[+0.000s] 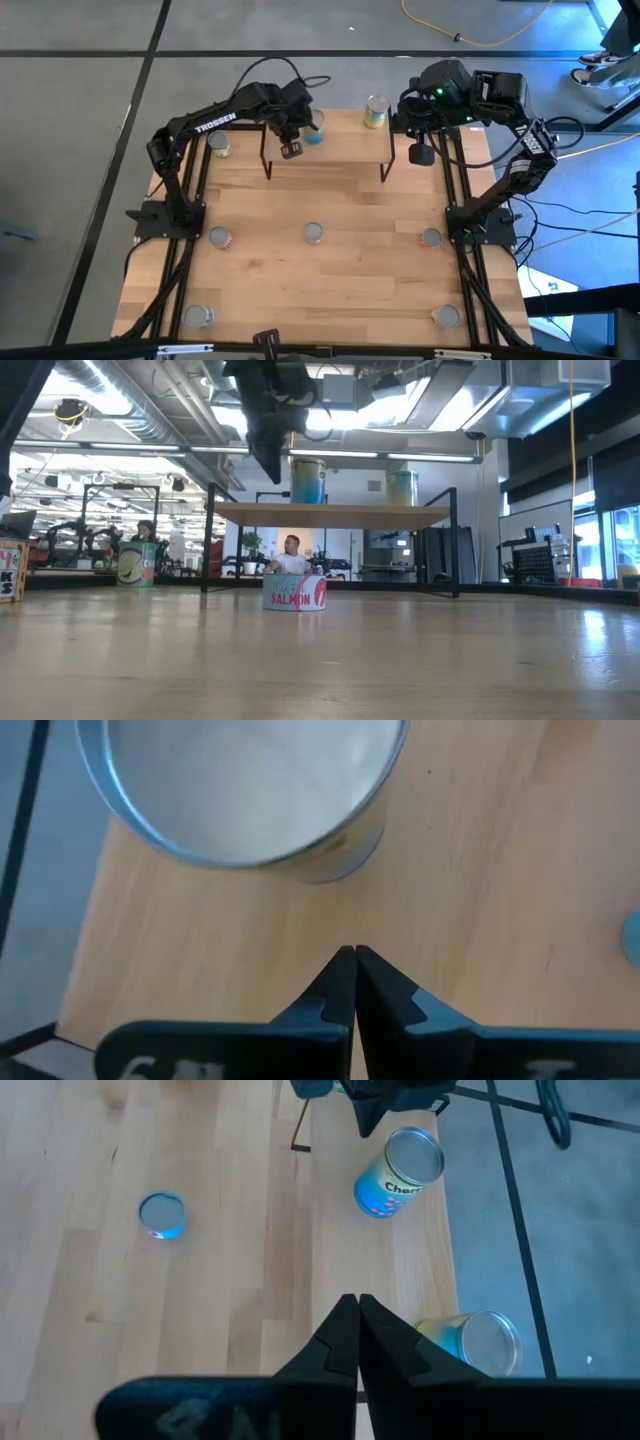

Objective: Pick and place cans onto a shelf
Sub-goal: Put the canned cherries on the shelf

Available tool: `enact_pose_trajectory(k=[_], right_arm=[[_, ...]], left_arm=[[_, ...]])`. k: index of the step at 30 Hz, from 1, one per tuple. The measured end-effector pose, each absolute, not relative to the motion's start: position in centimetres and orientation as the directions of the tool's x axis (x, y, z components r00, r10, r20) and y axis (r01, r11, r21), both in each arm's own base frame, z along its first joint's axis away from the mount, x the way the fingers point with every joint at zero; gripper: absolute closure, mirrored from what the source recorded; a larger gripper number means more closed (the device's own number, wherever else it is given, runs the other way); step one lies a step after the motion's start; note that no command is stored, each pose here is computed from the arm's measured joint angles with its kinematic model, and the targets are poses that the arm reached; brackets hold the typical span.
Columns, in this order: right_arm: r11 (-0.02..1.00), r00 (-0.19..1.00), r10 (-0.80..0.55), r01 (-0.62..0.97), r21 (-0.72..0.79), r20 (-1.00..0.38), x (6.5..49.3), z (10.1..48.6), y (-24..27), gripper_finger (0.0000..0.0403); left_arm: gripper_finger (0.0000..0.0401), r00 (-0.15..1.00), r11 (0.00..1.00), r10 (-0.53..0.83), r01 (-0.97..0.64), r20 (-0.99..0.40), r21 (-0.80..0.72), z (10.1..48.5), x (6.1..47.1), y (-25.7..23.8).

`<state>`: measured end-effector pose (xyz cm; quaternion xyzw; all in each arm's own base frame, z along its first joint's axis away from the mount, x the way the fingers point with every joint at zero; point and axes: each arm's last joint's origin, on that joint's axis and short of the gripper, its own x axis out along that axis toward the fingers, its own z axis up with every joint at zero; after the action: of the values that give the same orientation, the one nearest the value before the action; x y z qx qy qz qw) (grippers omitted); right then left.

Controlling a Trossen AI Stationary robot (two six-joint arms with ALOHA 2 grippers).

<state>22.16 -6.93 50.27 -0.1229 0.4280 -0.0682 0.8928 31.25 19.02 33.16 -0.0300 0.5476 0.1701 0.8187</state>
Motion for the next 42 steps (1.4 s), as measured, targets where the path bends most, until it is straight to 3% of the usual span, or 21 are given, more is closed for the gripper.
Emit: enact_pose_trajectory(k=[20,30,42], right_arm=[[0.96,0.624,-0.226,0.014,-0.279,-0.748,22.2,50.3,-6.9,0.0396],[0.962,0.626,-0.22,0.01,-0.274,-0.748,22.2,50.3,-6.9,0.0396],[0.962,0.627,-0.22,0.013,-0.272,-0.748,22.2,50.3,-6.9,0.0396]], left_arm=[[0.0401,0.442,0.946,0.323,-0.17,-0.837,0.275,30.4,35.5,20.5],[0.0401,0.515,0.925,0.372,-0.136,-0.772,0.355,31.0,36.3,20.9],[0.0401,0.367,0.916,0.4,-0.138,-0.84,0.376,31.3,34.9,20.3]])
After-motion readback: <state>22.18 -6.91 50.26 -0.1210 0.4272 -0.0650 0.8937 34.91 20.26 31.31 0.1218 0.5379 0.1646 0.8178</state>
